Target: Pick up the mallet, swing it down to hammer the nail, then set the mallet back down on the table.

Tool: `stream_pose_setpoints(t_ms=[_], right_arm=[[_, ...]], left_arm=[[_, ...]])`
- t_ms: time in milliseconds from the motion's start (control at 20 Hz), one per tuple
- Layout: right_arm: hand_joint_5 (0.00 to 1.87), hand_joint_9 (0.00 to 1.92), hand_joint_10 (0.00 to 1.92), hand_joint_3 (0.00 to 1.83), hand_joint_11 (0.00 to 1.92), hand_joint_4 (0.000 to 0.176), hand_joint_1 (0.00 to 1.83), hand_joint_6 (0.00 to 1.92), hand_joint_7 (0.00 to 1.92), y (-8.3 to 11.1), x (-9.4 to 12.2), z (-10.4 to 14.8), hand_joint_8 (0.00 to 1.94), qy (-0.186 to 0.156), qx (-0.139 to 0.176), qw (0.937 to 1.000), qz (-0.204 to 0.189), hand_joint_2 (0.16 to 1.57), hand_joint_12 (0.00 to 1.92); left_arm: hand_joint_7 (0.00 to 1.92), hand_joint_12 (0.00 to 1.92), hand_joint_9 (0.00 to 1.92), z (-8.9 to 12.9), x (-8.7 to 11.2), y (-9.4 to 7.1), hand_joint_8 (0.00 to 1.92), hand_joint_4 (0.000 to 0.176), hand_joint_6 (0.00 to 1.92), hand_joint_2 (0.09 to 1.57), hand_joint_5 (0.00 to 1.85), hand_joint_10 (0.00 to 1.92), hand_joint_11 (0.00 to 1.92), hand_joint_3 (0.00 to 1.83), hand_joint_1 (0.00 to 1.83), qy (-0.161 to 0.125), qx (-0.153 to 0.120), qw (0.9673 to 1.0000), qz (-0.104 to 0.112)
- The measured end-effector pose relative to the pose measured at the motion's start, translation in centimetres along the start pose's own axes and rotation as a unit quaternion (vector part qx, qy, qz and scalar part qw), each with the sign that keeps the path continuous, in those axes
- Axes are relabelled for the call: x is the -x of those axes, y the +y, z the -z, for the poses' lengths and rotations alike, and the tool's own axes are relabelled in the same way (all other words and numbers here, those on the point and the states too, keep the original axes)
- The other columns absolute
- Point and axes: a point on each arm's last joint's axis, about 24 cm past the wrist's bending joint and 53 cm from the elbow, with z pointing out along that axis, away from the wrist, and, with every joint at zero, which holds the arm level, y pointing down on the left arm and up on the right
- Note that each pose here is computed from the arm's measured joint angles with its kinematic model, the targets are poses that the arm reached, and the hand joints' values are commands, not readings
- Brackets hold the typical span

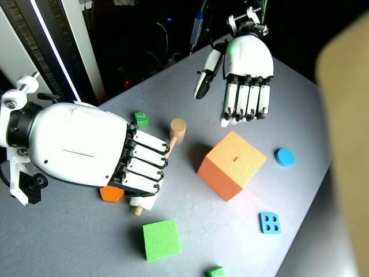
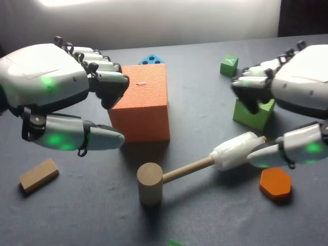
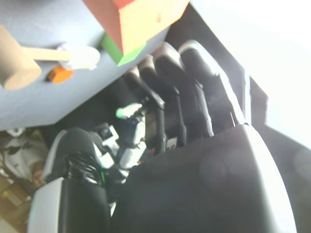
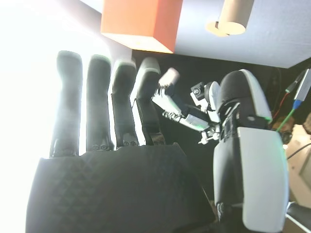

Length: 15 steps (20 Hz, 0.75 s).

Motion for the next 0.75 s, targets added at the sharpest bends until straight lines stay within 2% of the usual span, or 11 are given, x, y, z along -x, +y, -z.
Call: stream_pose_setpoints(t_ms=[50,100,150,200,350,400,450,500,600,650,750], right_arm=[[0.73,0.78,1.92,0.00,0.96,0.000,0.24,1.92,0.74,-1.7,0.3,0.5,1.94,-0.010,-0.021,0.9997,-0.002,0.99,1.92],[1.06,1.11,1.92,0.00,1.26,0.000,0.27,1.92,1.10,-1.8,0.3,0.6,1.94,-0.011,-0.022,0.9997,-0.002,0.98,1.92],[1.23,1.27,1.92,0.00,1.40,0.000,0.32,1.92,1.27,-1.8,0.5,0.6,1.94,-0.014,-0.023,0.9996,-0.002,0.95,1.92],[1.34,1.38,1.92,0.00,1.48,0.000,0.32,1.92,1.38,-1.6,0.6,0.5,1.94,-0.017,-0.021,0.9996,-0.003,0.94,1.92],[1.40,1.46,1.92,0.00,1.54,0.000,0.31,1.92,1.45,-1.4,0.7,0.5,1.94,-0.022,-0.020,0.9995,-0.003,0.95,1.92],[1.50,1.57,1.92,0.01,1.62,0.000,0.32,1.92,1.55,-1.4,0.8,0.5,1.94,-0.025,-0.020,0.9995,-0.004,1.00,1.92],[1.54,1.65,1.92,0.03,1.71,0.000,0.54,1.92,1.62,-1.4,1.0,0.5,1.94,-0.028,-0.020,0.9994,-0.003,1.10,1.92],[1.54,1.65,1.92,0.03,1.71,0.000,0.54,1.92,1.62,-1.4,1.1,0.5,1.94,-0.030,-0.020,0.9993,-0.003,1.10,1.92],[1.30,1.68,1.92,0.01,1.73,0.000,1.05,1.92,1.61,-1.5,1.1,0.5,1.94,-0.033,-0.022,0.9992,0.001,1.22,1.92],[1.24,1.70,1.92,0.02,1.74,0.000,1.22,1.92,1.62,-1.6,1.1,0.6,1.94,-0.033,-0.024,0.9992,-0.001,1.27,1.92],[1.19,1.69,1.92,0.02,1.73,0.000,1.20,1.92,1.60,-1.7,1.1,0.6,1.94,-0.035,-0.026,0.9991,0.000,1.29,1.92]], left_arm=[[1.47,1.92,1.47,-0.2,1.1,-0.5,1.92,0.000,1.92,1.21,1.42,1.92,1.40,0.00,0.01,-0.008,0.011,0.9999,-0.006],[1.50,1.92,1.57,-0.4,1.4,-0.6,1.92,0.053,1.92,1.19,1.37,1.92,1.57,0.00,0.04,-0.009,0.016,0.9998,-0.008],[1.51,1.92,1.59,-0.6,1.6,-0.8,1.92,0.151,1.91,1.18,1.34,1.92,1.60,0.00,0.05,-0.011,0.019,0.9997,-0.012],[1.50,1.92,1.57,-0.8,1.8,-1.0,1.92,0.171,1.92,1.17,1.32,1.92,1.58,0.00,0.09,-0.011,0.021,0.9996,-0.015],[1.49,1.92,1.56,-1.1,2.1,-1.5,1.92,0.175,1.88,1.17,1.31,1.92,1.57,0.00,0.15,-0.013,0.024,0.9994,-0.020],[1.53,1.92,1.62,-1.2,2.2,-1.9,1.92,0.176,1.91,1.27,1.33,1.92,1.66,0.02,0.39,-0.014,0.021,0.9995,-0.017],[1.55,1.92,1.64,-1.3,2.0,-2.6,1.92,0.176,1.92,1.36,1.33,1.92,1.70,0.02,0.68,-0.013,0.014,0.9997,-0.015],[1.55,1.92,1.64,-1.3,2.0,-2.7,1.92,0.176,1.92,1.36,1.33,1.92,1.70,0.02,0.68,-0.013,0.013,0.9997,-0.015],[1.55,1.92,1.65,-1.4,1.8,-3.4,1.92,0.176,1.92,1.40,1.36,1.92,1.75,0.00,1.13,-0.011,0.006,0.9998,-0.017],[1.55,1.92,1.64,-1.4,1.9,-3.2,1.92,0.176,1.92,1.35,1.36,1.92,1.70,0.00,1.12,-0.012,0.009,0.9998,-0.012],[1.58,1.92,1.66,-1.4,2.0,-3.2,1.92,0.176,1.92,1.39,1.42,1.92,1.73,0.00,1.09,-0.013,0.009,0.9998,-0.009]])
